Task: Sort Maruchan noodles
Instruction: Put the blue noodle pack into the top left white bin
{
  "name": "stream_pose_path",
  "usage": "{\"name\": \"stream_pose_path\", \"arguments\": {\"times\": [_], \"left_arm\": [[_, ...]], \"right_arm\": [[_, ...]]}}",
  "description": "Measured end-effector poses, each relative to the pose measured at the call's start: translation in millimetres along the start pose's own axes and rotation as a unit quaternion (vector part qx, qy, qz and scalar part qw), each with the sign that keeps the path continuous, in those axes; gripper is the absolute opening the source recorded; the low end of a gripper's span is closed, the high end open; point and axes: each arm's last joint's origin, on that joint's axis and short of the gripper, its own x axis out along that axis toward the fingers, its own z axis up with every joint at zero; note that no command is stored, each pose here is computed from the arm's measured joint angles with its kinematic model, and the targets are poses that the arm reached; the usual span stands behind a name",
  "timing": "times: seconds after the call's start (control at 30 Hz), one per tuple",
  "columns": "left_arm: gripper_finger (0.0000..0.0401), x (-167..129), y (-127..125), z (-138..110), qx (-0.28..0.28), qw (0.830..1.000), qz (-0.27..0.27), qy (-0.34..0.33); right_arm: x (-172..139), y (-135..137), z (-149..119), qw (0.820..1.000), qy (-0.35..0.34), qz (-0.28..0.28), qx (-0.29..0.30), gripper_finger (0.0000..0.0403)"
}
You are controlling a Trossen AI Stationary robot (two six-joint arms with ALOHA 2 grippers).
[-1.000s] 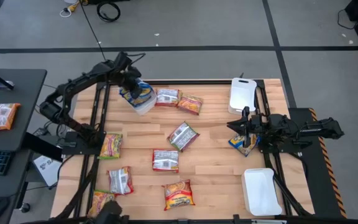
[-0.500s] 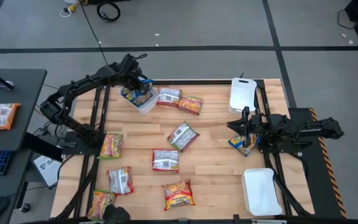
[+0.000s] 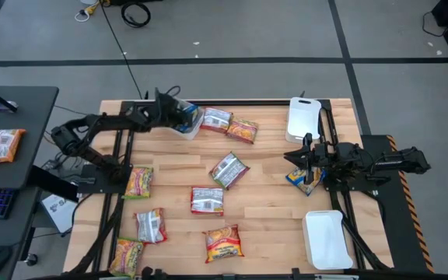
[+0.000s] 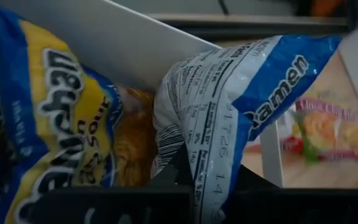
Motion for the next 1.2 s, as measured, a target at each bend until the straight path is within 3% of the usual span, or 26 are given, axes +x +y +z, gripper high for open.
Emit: {"name": "stream_pose_path", "arguments": {"times": [0.13,0.37,0.67,0.93,1.2], "left_arm": [[0.0013,0.4,-0.8,-12.6,0.001,0.999,0.035,-0.037],[0.0029,0.2,0.8,-15.7,0.049,0.997,0.053,-0.026],[0.0111,-14.8,-4.2,5.8,0.123,0.989,0.083,0.013],[0.0192,-31.5,-5.6,30.1,0.164,0.963,0.209,0.033],[0.0180,-21.5,5.1,27.2,0.142,0.967,0.202,0.066]], "right_arm": [[0.0,0.0,0.1,1.000,0.000,0.000,0.000,0.0056],[0.0,0.0,0.0,1.000,0.000,0.000,0.000,0.0056],[0.0,0.0,0.1,1.000,0.000,0.000,0.000,0.0056],[0.0,0.0,0.0,1.000,0.000,0.000,0.000,0.0056],[0.0,0.0,0.0,1.000,0.000,0.000,0.000,0.0056]]}}
